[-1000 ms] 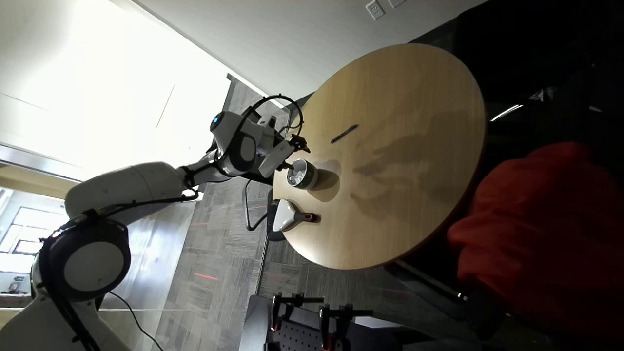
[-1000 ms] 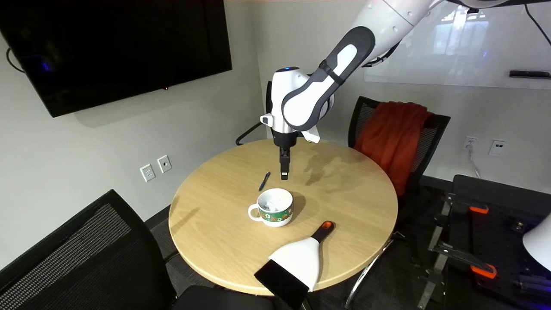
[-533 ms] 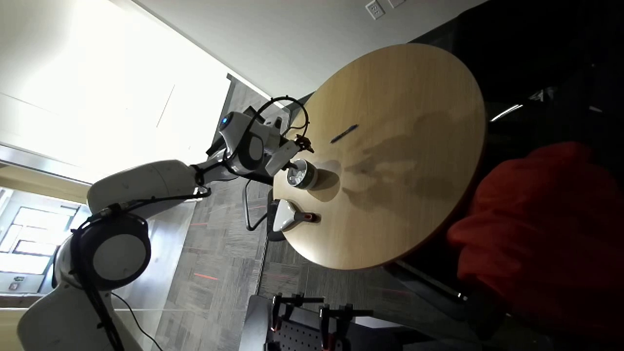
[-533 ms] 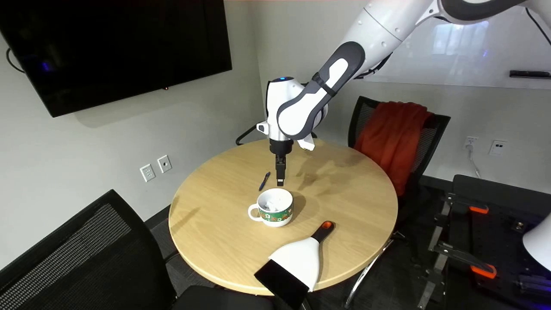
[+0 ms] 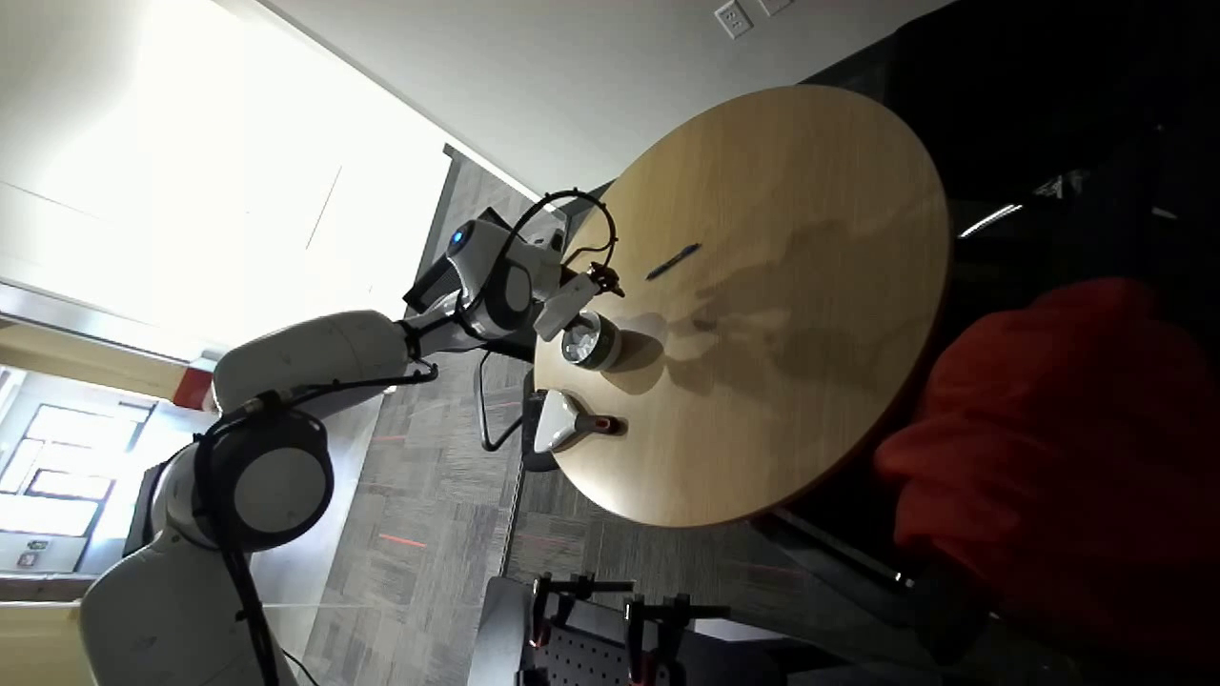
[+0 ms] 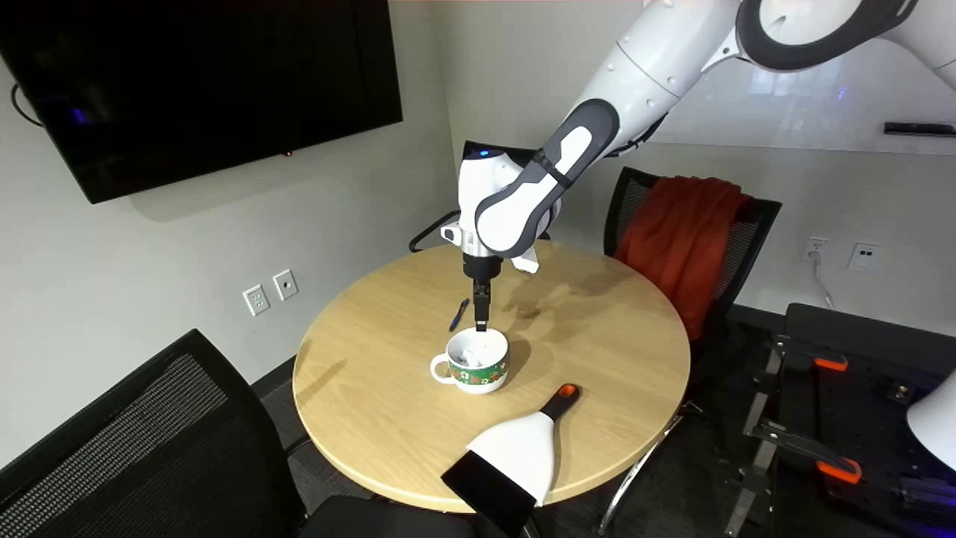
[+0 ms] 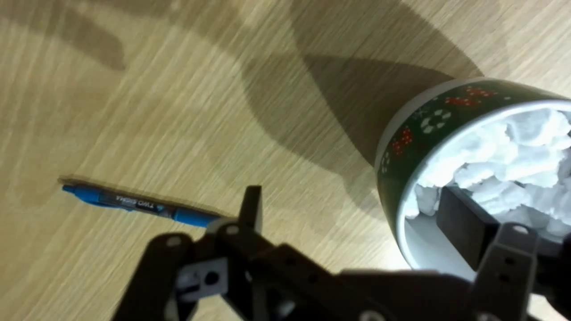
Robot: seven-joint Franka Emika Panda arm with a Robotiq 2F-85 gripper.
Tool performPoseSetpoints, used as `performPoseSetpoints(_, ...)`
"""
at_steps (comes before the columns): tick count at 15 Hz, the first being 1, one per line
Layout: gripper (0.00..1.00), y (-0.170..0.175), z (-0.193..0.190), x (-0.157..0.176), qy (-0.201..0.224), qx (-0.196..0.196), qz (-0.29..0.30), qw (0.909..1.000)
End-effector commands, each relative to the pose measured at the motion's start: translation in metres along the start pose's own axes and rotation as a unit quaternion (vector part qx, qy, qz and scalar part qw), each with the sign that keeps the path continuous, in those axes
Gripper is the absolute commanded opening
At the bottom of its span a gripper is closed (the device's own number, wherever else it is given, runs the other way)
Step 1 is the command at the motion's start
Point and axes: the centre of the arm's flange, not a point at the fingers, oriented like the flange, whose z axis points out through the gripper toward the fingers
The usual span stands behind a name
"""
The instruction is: Empty the mug on the table
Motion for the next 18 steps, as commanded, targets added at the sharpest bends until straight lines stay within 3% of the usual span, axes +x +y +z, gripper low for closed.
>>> performPoseSetpoints(1, 1.00, 0.008, 0.014, 0.010, 0.006, -0.019, -0.002, 0.9998)
performPoseSetpoints(7, 1.00, 0.003, 0.033, 0.017, -0.003, -0.023, -0.016, 0.9996)
performPoseSetpoints(8, 0.75, 0.001, 0.035, 0.018, -0.004, -0.025, -0.019, 0.9995)
performPoseSetpoints(10, 0.66, -0.002, 0.039, 0.020, -0.005, -0.027, -0.023, 0.9994)
performPoseSetpoints(18, 0.05, -0.007, 0.044, 0.027, -0.008, -0.029, -0.027, 0.9992)
